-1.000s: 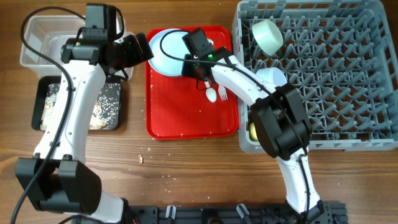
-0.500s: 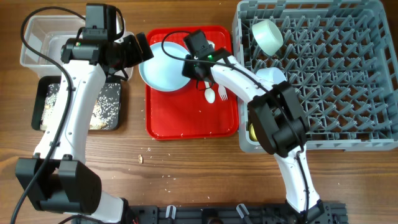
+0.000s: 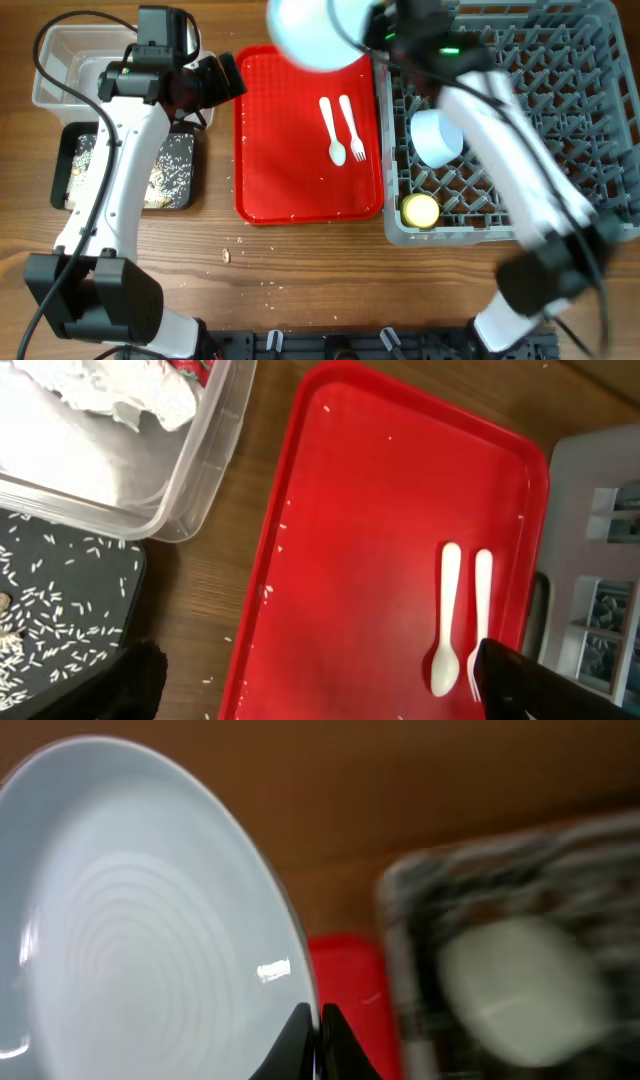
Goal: Sort waste into correct bins and load items into the dishwasher rack
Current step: 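Stand the white plate upright in the rack with the right gripper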
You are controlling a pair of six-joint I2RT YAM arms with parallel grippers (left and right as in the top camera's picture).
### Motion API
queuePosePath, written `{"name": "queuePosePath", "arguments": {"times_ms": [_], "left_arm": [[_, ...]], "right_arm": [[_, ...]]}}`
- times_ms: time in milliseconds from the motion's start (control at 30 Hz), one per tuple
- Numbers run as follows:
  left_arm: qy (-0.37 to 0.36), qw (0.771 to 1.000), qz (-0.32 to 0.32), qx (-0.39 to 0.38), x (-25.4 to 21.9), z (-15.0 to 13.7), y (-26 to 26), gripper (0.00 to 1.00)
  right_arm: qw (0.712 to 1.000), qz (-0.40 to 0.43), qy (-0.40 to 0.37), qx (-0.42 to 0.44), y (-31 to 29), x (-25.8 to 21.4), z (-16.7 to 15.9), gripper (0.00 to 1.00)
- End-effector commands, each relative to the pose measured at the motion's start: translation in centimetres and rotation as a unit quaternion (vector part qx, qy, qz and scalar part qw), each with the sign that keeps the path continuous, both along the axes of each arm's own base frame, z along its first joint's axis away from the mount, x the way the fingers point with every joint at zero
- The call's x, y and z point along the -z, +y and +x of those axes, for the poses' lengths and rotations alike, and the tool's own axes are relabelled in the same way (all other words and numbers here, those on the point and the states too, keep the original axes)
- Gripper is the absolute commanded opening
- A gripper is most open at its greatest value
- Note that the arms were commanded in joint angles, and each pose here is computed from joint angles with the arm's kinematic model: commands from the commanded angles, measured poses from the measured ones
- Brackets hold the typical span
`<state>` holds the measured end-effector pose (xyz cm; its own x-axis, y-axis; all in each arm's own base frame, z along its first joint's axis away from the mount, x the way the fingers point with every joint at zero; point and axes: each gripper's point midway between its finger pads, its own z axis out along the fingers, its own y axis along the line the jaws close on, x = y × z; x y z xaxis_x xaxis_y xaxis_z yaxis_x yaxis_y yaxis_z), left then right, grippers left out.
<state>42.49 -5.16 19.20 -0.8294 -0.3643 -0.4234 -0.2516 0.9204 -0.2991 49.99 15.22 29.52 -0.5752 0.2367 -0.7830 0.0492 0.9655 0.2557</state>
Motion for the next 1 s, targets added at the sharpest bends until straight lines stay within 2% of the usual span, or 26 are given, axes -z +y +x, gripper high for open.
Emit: {"name": "queuePosePath", "arguments": {"times_ms": [0, 100, 267, 500, 600, 800, 933, 967], "left_arm": [[-0.007, 1.000, 0.005, 0.000, -0.4, 0.2, 0.2, 1.00], [-0.007, 1.000, 0.006, 0.000, -0.4, 0.2, 0.2, 1.00], [-0.007, 1.000, 0.006, 0.000, -0.4, 0.2, 0.2, 1.00], [-0.007, 1.000, 0.005, 0.000, -0.4, 0.2, 0.2, 1.00], [-0.007, 1.000, 0.006, 0.000, -0.4, 0.2, 0.2, 1.00], [-0.007, 1.000, 0.006, 0.000, -0.4, 0.2, 0.2, 1.00], [-0.007, 1.000, 0.006, 0.000, -0.4, 0.2, 0.2, 1.00], [-0.007, 1.000, 0.006, 0.000, -0.4, 0.2, 0.2, 1.00]], "right_arm": [[0.963, -0.203, -0.036, 0.175, -12.5, -5.7, -3.0, 0.04], [0.929, -0.300, 0.015, 0.214, -17.3, -5.7, -5.5, 0.04], [0.887, -0.411, 0.122, 0.171, -21.3, -3.0, -7.6, 0.04], [0.855, -0.466, 0.180, 0.140, -24.7, -1.1, -7.5, 0.04], [0.827, -0.508, 0.221, 0.095, -26.0, 0.7, -6.6, 0.04], [0.815, -0.518, 0.250, 0.069, -26.0, 4.7, -4.3, 0.04], [0.817, -0.512, 0.261, 0.050, -25.6, 7.3, -3.0, 0.04], [0.822, -0.505, 0.262, 0.038, -25.3, 8.2, -2.6, 0.08]]}}
